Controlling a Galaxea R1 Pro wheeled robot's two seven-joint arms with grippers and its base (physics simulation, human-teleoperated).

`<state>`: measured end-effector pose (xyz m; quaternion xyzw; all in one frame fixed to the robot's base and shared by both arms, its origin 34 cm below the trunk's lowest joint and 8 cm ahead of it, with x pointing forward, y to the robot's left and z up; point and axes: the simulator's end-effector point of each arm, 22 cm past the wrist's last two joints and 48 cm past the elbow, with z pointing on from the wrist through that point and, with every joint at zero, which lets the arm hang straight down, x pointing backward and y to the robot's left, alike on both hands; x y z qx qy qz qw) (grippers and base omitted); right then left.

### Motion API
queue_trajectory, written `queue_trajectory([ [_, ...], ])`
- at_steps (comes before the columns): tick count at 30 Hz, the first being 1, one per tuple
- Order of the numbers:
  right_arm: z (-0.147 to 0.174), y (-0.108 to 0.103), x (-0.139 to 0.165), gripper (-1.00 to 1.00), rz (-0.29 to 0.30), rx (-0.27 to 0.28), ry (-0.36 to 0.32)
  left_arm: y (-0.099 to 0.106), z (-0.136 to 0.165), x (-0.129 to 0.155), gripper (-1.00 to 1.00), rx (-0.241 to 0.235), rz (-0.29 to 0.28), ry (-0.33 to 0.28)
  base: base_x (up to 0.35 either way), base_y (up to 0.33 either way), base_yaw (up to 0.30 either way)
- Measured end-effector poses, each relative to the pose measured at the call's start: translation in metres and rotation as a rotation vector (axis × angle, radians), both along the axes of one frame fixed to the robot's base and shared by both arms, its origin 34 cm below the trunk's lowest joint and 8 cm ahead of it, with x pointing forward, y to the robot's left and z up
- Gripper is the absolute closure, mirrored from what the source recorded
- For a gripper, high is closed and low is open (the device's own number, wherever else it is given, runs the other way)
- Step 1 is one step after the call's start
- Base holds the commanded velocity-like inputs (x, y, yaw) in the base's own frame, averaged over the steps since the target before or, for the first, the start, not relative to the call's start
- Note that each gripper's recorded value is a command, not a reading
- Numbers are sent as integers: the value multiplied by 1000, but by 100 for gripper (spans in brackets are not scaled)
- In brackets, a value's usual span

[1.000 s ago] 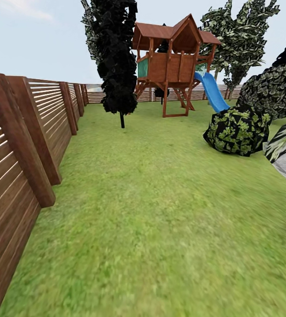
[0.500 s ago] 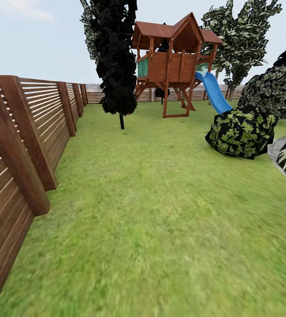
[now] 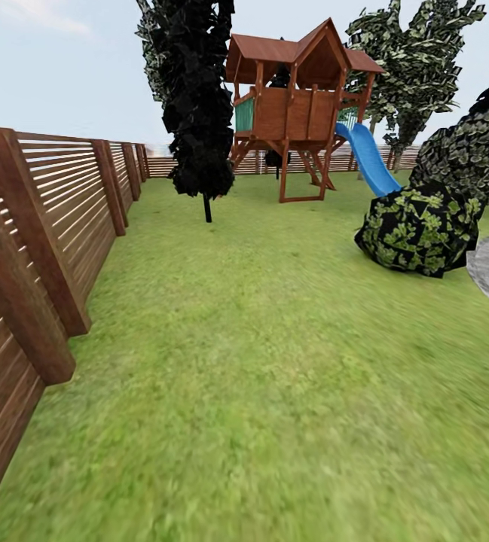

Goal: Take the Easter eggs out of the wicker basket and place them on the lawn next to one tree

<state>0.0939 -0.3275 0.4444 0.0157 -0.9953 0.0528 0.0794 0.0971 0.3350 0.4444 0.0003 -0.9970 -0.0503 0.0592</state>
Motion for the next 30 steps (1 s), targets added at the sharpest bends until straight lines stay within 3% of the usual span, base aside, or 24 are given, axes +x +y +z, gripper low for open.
queue_trajectory([
  [30, 0, 0, 0, -100, -8, -2, 0, 0, 0, 0, -100, 0, 0, 0, 339, 0, 0],
])
